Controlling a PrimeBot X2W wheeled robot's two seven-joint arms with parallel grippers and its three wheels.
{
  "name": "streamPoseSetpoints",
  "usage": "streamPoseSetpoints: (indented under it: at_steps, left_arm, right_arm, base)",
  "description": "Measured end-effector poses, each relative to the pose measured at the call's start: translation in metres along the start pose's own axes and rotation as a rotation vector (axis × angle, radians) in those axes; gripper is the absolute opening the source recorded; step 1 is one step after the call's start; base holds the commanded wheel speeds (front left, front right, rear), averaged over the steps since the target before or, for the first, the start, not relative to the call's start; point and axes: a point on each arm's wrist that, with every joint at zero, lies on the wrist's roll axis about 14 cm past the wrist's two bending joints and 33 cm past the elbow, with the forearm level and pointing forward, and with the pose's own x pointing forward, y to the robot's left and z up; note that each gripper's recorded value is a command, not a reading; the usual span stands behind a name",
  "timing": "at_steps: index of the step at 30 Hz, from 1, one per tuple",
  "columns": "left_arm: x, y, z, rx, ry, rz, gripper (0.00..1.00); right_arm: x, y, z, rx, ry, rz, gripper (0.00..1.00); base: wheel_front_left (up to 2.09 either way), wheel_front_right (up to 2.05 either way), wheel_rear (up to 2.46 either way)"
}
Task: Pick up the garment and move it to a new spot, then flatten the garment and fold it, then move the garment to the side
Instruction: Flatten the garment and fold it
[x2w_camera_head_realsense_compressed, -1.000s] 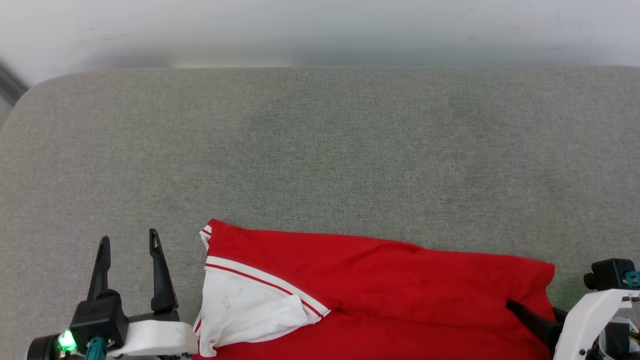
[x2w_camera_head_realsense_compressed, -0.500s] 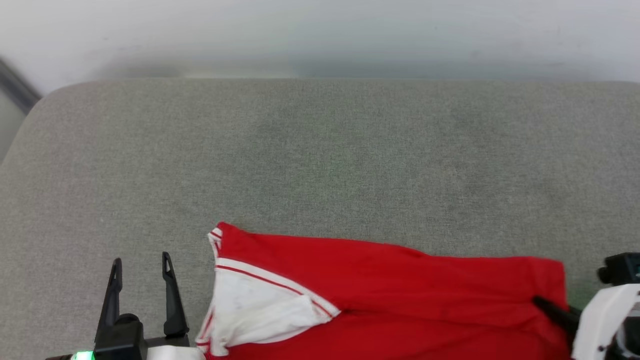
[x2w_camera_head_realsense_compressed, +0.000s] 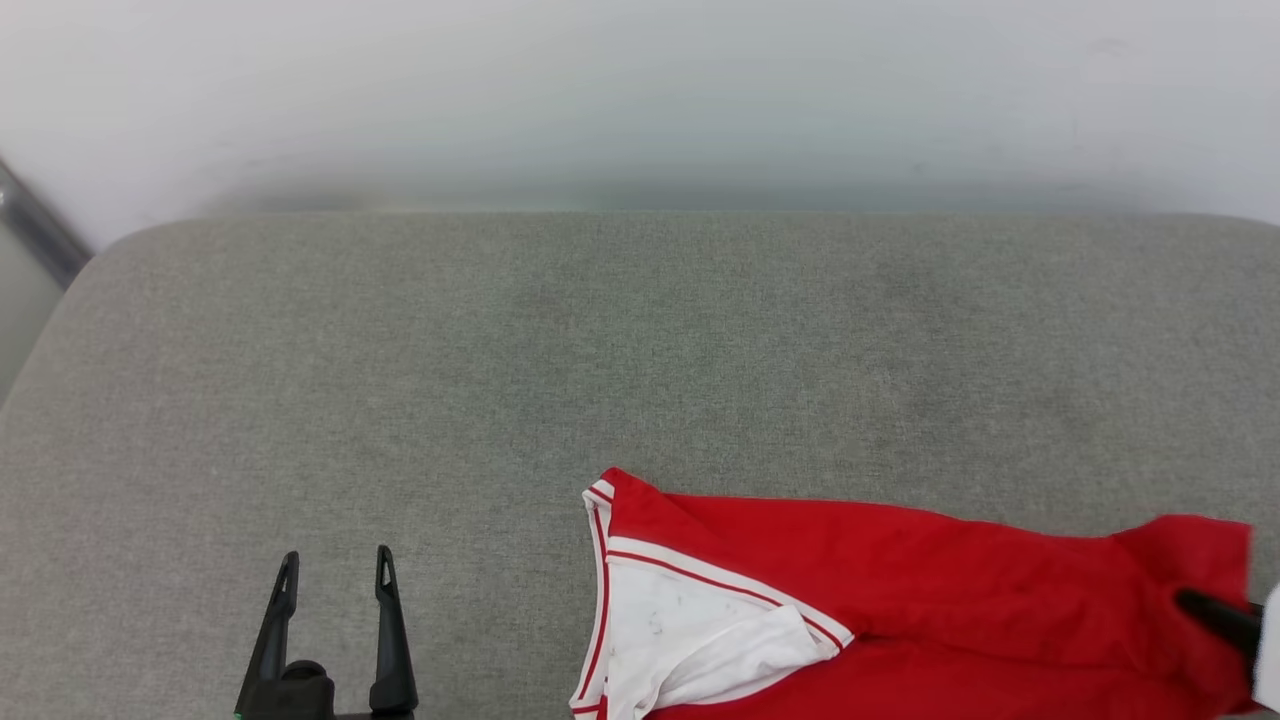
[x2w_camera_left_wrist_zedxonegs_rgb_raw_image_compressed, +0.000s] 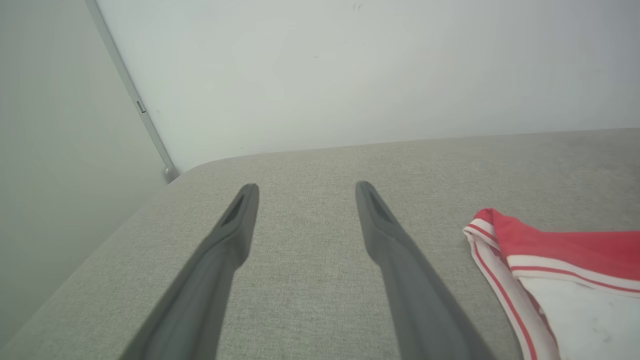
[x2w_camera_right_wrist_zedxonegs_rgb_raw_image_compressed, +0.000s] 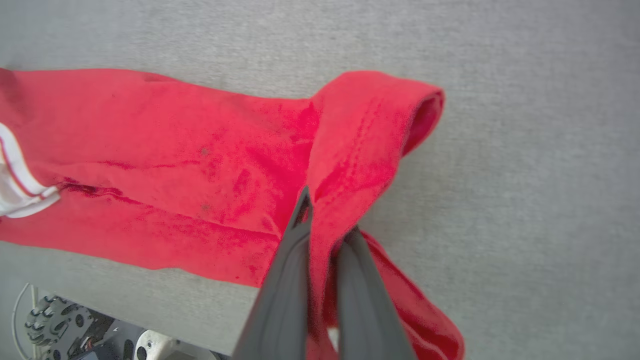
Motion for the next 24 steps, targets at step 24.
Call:
streamPoseSetpoints:
  at_steps: [24]
  left_arm:
    - [0.004,0.010,-0.008,-0.010,0.028,0.040,1.00]
  right_arm:
    - [0.017,0.256,0.025,-0.520,0.016,0.568,0.00]
  base:
    - [0.00,0.00,0.00]
